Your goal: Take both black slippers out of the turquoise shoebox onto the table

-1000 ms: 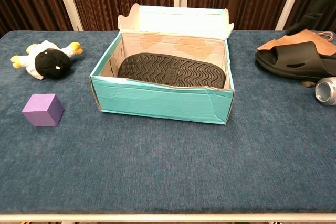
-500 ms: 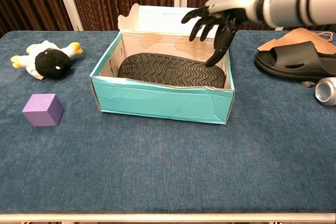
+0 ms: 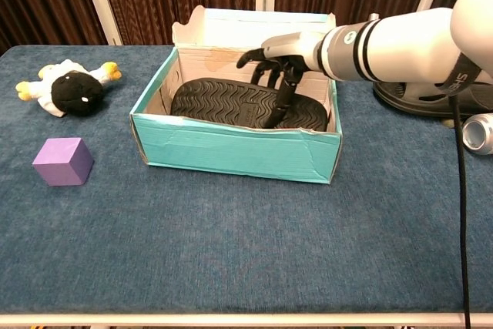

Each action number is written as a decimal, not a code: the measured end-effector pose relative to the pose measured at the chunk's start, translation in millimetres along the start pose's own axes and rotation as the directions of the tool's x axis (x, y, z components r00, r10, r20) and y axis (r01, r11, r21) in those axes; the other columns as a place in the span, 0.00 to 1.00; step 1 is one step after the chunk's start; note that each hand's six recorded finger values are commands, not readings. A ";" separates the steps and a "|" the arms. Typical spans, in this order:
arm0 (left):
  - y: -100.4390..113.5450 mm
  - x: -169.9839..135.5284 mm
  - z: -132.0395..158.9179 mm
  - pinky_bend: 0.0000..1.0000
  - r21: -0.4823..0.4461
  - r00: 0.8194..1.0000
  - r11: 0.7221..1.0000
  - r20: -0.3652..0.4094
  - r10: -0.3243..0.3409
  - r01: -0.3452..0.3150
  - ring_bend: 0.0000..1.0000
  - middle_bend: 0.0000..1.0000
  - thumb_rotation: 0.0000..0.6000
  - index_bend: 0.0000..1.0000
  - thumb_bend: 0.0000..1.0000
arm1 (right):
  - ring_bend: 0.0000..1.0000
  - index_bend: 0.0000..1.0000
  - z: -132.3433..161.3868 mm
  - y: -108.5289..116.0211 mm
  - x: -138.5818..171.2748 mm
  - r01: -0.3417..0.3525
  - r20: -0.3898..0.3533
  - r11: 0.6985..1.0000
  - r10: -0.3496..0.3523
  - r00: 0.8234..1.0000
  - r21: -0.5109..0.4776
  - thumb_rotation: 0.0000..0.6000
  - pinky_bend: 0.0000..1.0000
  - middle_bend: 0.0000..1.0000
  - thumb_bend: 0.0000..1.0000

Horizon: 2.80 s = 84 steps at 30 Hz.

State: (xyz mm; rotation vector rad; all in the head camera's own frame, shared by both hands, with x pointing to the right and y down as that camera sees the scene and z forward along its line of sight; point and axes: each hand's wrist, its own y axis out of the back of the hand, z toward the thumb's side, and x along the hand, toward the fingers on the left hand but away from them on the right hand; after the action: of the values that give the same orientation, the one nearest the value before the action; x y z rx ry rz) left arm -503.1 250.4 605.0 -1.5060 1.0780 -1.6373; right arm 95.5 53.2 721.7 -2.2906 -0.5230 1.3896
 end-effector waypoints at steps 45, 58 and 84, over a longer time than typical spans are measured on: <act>-5.2 -9.4 -12.7 0.05 -0.021 0.999 1.000 -0.042 -0.022 0.021 0.05 0.17 1.00 0.21 0.00 | 0.10 0.00 53.4 -36.0 -38.6 -0.005 0.036 0.998 0.003 0.999 0.062 1.00 0.18 0.11 0.02; -7.8 -11.7 -14.1 0.05 -0.032 0.998 0.999 -0.048 -0.035 0.033 0.05 0.17 1.00 0.21 0.00 | 0.31 0.29 77.2 -44.3 -44.4 0.067 -0.022 0.990 -0.065 0.998 0.126 1.00 0.35 0.32 0.28; -4.7 -11.0 -17.1 0.05 -0.017 0.998 1.000 -0.057 -0.025 0.024 0.05 0.17 1.00 0.21 0.00 | 0.48 0.59 88.2 20.2 -7.2 0.336 -0.164 0.940 -0.323 0.932 0.063 1.00 0.50 0.48 0.66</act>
State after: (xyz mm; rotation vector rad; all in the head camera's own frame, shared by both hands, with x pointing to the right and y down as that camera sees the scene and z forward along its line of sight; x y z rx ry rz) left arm -518.4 264.6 604.3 -1.4961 1.1107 -1.7014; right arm 15.4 45.6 679.4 -2.0965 -0.7409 1.0460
